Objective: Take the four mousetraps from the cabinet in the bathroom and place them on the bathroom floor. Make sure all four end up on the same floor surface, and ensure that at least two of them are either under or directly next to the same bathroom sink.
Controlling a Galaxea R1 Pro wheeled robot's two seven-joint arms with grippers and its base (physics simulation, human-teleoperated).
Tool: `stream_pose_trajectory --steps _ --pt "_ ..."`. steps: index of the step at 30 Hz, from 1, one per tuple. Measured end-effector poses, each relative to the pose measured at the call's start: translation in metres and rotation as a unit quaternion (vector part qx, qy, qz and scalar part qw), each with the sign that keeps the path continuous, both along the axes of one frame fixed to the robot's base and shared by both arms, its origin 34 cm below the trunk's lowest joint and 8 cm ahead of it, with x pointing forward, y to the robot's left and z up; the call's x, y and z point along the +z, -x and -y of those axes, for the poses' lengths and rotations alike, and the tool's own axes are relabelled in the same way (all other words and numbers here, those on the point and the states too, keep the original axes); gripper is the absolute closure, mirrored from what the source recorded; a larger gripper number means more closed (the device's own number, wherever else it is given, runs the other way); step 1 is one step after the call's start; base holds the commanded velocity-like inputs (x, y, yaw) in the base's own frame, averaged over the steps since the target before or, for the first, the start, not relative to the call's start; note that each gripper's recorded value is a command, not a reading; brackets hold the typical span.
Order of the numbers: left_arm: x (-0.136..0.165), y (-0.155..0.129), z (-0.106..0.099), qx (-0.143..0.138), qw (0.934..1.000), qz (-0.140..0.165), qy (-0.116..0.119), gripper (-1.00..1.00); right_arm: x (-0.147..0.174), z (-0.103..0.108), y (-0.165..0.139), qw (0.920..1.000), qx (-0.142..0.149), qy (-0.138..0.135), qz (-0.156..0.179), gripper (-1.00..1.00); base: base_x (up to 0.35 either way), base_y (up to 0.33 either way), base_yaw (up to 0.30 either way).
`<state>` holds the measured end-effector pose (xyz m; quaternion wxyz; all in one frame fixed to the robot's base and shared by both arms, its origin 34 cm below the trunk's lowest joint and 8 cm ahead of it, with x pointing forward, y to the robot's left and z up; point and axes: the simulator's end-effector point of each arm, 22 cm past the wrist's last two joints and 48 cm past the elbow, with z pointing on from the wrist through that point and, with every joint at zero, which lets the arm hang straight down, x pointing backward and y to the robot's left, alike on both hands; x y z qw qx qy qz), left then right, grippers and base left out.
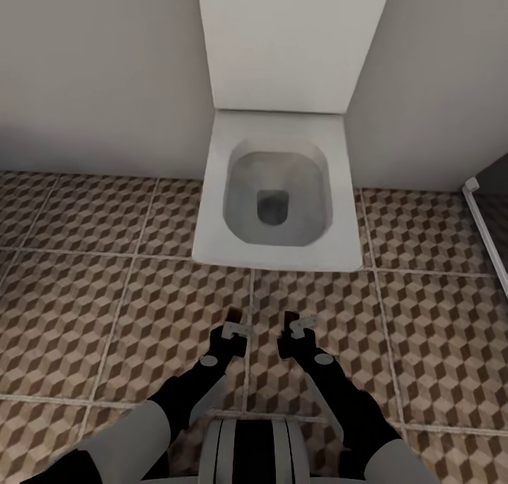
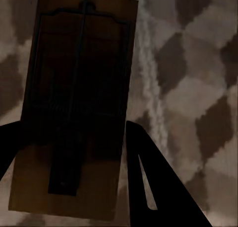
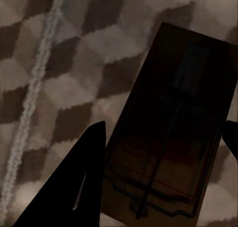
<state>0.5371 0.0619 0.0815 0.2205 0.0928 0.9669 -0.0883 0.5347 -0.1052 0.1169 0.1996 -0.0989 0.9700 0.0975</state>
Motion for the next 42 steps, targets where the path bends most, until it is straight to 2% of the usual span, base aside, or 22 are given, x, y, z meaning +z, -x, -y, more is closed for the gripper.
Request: stream_pose_trajectory --steps 8,18,21,26,32,42 --pt "-0.003 0.003 -0.003 0.0 1.0 -0.004 -0.003 1.0 0.0 0.0 0.0 1.0 0.001 0.0 0.0 1.0 0.229 0.088 0.0" --pt "-0.004 0.005 -0.003 -0.001 1.0 -0.005 -0.005 1.0 0.0 0.0 0.0 1.0 0.001 0.001 0.0 1.0 0.029 0.01 0.0" --pt "-0.004 0.005 -0.003 -0.002 1.0 -0.006 -0.005 1.0 -0.002 0.003 0.001 0.9999 0.009 0.011 0.003 1.0 0.002 0.001 0.0" --pt "-0.006 0.011 -0.002 -0.011 0.9999 -0.009 -0.008 1.0 0.001 0.007 -0.008 0.998 0.039 0.036 0.035 1.0 0.0 0.0 0.0" --pt "-0.006 0.013 0.0 -0.019 0.9997 -0.009 -0.008 1.0 0.002 0.009 -0.012 0.9971 0.045 0.041 0.046 1.0 0.0 0.0 0.0" --pt "-0.006 0.014 0.0 -0.02 0.9997 -0.009 -0.008 1.0 -0.013 0.013 0.008 0.9974 0.048 0.047 0.023 1.0 0.0 0.0 0.0"
